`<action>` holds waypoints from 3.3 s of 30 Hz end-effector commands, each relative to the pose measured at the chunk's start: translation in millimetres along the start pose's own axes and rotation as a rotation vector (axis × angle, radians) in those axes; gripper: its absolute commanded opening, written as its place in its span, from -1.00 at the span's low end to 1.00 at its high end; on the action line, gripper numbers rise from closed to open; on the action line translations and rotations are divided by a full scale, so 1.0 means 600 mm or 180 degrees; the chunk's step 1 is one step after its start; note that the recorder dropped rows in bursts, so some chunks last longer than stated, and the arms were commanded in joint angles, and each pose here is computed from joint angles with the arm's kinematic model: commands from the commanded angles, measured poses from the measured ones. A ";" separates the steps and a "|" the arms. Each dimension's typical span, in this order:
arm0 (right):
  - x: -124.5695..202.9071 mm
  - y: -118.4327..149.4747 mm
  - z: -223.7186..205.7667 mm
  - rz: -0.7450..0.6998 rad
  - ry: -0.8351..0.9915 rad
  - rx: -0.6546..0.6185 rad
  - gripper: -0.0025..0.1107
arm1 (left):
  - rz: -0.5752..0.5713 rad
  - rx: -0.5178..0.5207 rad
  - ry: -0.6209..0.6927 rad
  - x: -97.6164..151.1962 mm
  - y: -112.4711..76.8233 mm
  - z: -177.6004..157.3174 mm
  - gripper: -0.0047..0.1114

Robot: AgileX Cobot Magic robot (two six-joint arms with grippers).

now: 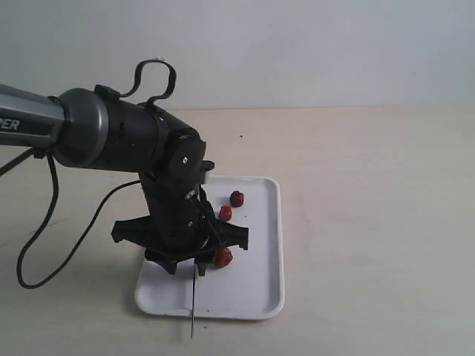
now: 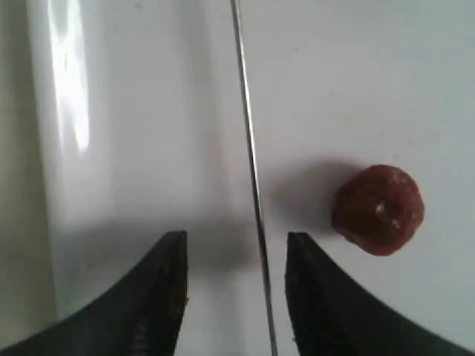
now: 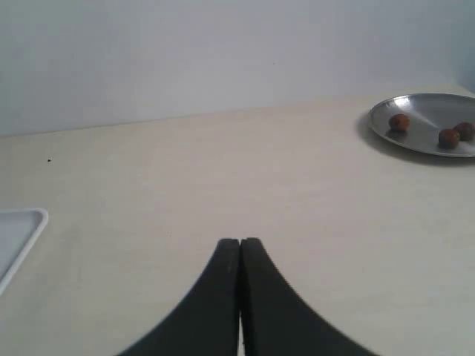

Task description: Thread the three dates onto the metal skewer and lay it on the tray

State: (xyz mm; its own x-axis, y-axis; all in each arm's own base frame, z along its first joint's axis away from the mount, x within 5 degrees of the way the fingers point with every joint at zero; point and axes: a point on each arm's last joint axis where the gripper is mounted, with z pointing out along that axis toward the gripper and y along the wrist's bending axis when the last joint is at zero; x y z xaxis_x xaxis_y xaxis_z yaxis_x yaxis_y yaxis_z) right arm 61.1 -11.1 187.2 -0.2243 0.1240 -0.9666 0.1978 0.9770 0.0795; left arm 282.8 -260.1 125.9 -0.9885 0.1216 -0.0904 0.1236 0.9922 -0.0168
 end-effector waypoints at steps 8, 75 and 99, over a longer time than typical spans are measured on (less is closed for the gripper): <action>-0.001 0.000 0.000 0.0002 -0.0061 -0.0006 -0.96 | -0.0081 0.0117 -0.0056 -0.002 -0.011 0.007 -0.17; -0.001 0.000 0.000 0.0002 -0.0061 -0.0006 -0.96 | 0.1774 0.0339 -0.0144 0.046 0.164 -0.232 -0.92; -0.001 0.000 0.000 0.0002 -0.0061 -0.0006 -0.96 | 0.1887 0.0355 -0.0791 0.054 0.203 -0.227 -0.92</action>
State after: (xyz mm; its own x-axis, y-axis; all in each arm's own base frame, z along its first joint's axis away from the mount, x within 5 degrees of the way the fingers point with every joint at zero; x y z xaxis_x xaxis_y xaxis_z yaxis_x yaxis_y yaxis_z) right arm 61.1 -11.1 187.2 -0.2243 0.1240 -0.9666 0.1978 0.9770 0.0795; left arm 254.7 -131.6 257.6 -0.7326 0.6037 -0.3144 0.6371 0.7707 -0.0048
